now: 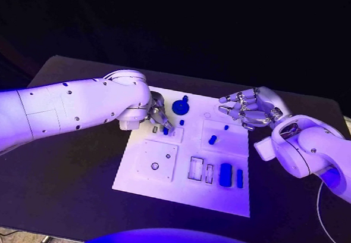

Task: Assemble the parts on the task board

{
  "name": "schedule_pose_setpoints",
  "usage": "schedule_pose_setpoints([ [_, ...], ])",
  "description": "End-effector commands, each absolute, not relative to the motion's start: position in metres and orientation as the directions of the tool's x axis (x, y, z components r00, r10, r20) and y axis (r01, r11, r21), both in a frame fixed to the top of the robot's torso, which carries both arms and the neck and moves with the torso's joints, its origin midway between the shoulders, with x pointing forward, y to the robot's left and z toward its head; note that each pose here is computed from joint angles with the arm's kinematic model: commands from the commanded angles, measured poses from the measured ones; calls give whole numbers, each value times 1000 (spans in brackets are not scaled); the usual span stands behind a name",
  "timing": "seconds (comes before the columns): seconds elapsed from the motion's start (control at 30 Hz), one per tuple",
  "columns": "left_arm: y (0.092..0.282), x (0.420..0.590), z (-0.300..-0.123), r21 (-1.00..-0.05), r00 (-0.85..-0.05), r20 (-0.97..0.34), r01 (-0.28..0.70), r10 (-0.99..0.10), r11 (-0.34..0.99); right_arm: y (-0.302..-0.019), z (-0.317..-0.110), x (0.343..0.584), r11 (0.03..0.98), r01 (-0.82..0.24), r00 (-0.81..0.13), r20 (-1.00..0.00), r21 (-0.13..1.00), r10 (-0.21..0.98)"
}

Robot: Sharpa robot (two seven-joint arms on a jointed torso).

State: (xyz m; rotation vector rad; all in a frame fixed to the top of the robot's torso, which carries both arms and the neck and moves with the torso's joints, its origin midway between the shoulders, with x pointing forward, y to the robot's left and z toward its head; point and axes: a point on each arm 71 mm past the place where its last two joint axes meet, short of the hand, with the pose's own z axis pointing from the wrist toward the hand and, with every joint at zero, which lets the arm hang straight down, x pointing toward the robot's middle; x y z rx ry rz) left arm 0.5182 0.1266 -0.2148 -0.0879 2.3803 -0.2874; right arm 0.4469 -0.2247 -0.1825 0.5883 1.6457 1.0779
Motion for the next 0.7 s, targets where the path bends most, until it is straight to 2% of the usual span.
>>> schedule_pose_setpoints([
  [0.03,126,514,-222,-215,-753,-646,24,-124,976,-224,-182,446,483,-146,-347,-502,864,793],
  [0.7,129,513,-219,-224,-740,-659,22,-134,974,-224,-184,446,482,-141,-348,-499,865,794],
])
